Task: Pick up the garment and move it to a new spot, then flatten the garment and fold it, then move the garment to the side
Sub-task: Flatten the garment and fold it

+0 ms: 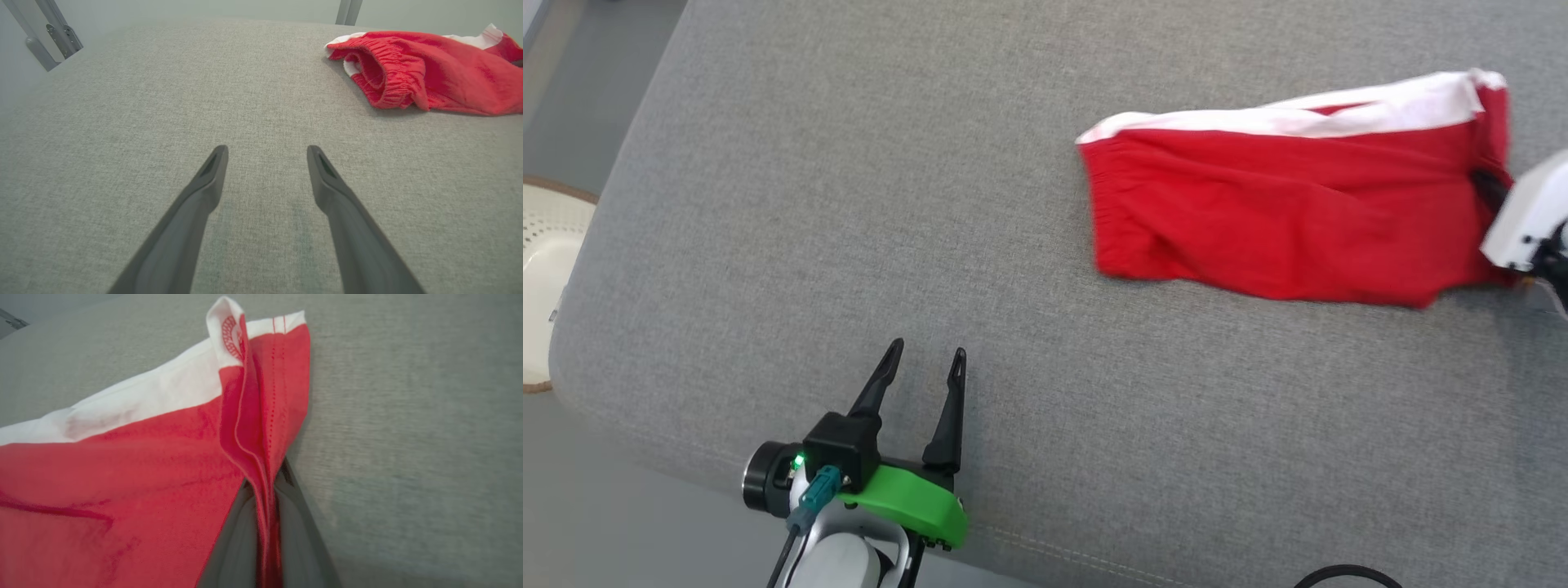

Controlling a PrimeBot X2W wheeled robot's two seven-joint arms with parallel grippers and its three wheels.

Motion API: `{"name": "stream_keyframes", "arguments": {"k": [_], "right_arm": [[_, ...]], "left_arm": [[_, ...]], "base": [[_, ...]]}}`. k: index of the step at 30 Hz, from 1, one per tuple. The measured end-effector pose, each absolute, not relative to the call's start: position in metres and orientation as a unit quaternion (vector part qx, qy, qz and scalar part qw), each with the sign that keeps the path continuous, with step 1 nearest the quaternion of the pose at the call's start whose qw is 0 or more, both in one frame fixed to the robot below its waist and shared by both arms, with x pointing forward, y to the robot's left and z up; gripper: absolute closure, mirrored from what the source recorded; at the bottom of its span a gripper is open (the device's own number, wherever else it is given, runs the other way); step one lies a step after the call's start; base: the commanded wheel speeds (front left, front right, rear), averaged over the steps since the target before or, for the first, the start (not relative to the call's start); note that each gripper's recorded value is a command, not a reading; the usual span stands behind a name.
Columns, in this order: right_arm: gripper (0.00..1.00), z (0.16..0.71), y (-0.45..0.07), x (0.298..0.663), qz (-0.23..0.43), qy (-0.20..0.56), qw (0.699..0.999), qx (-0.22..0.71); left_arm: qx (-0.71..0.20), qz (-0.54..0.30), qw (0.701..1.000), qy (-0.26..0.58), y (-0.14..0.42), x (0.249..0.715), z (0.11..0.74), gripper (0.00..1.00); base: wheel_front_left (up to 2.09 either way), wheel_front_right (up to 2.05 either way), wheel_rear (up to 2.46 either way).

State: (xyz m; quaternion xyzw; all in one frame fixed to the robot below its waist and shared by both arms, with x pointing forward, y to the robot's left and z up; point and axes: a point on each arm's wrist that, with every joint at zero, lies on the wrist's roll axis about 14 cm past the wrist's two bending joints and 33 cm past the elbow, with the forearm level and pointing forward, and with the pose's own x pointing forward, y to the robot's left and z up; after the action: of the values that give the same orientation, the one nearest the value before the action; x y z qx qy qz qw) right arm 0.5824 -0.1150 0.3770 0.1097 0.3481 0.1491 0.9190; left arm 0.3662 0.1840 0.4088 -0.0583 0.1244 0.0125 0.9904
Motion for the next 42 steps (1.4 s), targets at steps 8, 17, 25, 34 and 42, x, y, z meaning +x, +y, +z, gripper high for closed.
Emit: {"name": "stream_keyframes", "arguments": {"k": [8,17,25,34,42], "right_arm": [[1.00,0.436,-0.201,0.581,0.065,0.302,0.946,0.100],[1.00,0.491,-0.039,0.543,0.277,0.260,0.921,0.080],[1.00,0.460,0.018,0.524,0.287,0.273,0.914,0.084],[1.00,0.461,0.032,0.548,0.258,0.241,0.930,0.104],[0.00,0.476,0.043,0.549,0.265,0.216,0.932,0.122]], "left_arm": [[-0.081,-0.019,0.991,0.103,0.156,0.360,0.422,0.00],[-0.067,-0.037,0.990,0.122,0.147,0.349,0.411,0.00],[-0.063,-0.068,0.989,0.118,0.132,0.357,0.414,0.00],[-0.061,-0.074,0.984,0.149,0.127,0.337,0.397,0.00],[-0.064,-0.078,0.982,0.157,0.120,0.325,0.394,0.00]], "base": [[0.00,0.00,0.00],[0.00,0.00,0.00],[0.00,0.00,0.00],[0.00,0.00,0.00],[0.00,0.00,0.00]]}}
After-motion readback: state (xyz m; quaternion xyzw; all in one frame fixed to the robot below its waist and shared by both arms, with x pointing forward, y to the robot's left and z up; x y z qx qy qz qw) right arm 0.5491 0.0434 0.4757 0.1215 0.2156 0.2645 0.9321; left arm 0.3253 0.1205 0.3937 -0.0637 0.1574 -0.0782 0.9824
